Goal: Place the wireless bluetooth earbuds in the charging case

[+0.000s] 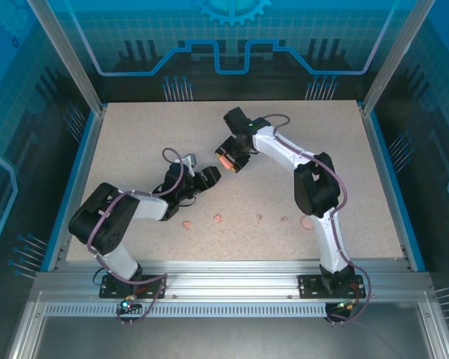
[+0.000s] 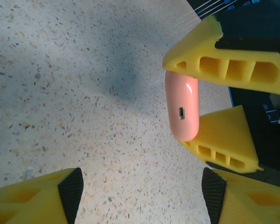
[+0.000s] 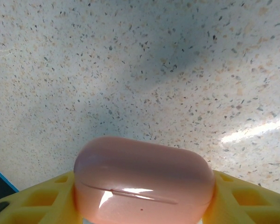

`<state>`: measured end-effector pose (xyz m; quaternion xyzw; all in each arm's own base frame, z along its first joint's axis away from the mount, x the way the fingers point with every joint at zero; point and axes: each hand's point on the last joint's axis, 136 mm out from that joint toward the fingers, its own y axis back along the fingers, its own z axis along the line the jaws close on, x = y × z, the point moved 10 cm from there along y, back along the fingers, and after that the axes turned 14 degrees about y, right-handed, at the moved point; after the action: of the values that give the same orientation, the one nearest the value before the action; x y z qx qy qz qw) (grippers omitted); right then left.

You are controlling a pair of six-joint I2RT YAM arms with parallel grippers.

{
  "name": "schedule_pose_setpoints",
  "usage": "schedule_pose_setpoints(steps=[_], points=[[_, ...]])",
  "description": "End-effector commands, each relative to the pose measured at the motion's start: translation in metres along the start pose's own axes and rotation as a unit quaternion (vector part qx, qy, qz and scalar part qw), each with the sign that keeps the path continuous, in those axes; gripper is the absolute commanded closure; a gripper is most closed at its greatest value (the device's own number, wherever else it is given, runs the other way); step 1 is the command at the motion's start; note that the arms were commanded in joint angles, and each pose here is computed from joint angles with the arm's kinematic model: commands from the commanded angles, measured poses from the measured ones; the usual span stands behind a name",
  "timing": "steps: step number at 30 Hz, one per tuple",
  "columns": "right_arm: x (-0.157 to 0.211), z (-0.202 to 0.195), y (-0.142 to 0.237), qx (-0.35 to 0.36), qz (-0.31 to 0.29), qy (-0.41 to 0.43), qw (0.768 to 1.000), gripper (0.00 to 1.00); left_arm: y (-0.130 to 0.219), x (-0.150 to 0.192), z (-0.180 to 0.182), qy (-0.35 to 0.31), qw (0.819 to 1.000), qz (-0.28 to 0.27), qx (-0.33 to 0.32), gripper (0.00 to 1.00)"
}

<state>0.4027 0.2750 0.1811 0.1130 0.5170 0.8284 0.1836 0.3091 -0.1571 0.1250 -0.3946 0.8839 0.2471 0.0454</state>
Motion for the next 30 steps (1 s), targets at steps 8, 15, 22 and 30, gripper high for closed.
schedule_pose_setpoints(steps=[8, 15, 22, 30], points=[[0.014, 0.017, 0.016, -0.031, 0.007, 0.004, 0.999, 0.47, -0.022, -0.011, -0.02, -0.003, 0.999, -0.034, 0.042, 0.39], [0.018, 0.02, 0.019, -0.038, 0.012, 0.012, 0.999, 0.46, -0.036, -0.014, -0.021, 0.0, 0.998, -0.031, 0.046, 0.43], [0.02, 0.018, 0.018, -0.039, 0.011, 0.012, 0.999, 0.46, -0.04, -0.015, -0.022, -0.002, 0.998, -0.03, 0.048, 0.54], [0.02, 0.017, 0.016, -0.039, 0.014, 0.012, 0.999, 0.46, -0.042, -0.016, -0.024, -0.004, 0.998, -0.028, 0.052, 0.61]])
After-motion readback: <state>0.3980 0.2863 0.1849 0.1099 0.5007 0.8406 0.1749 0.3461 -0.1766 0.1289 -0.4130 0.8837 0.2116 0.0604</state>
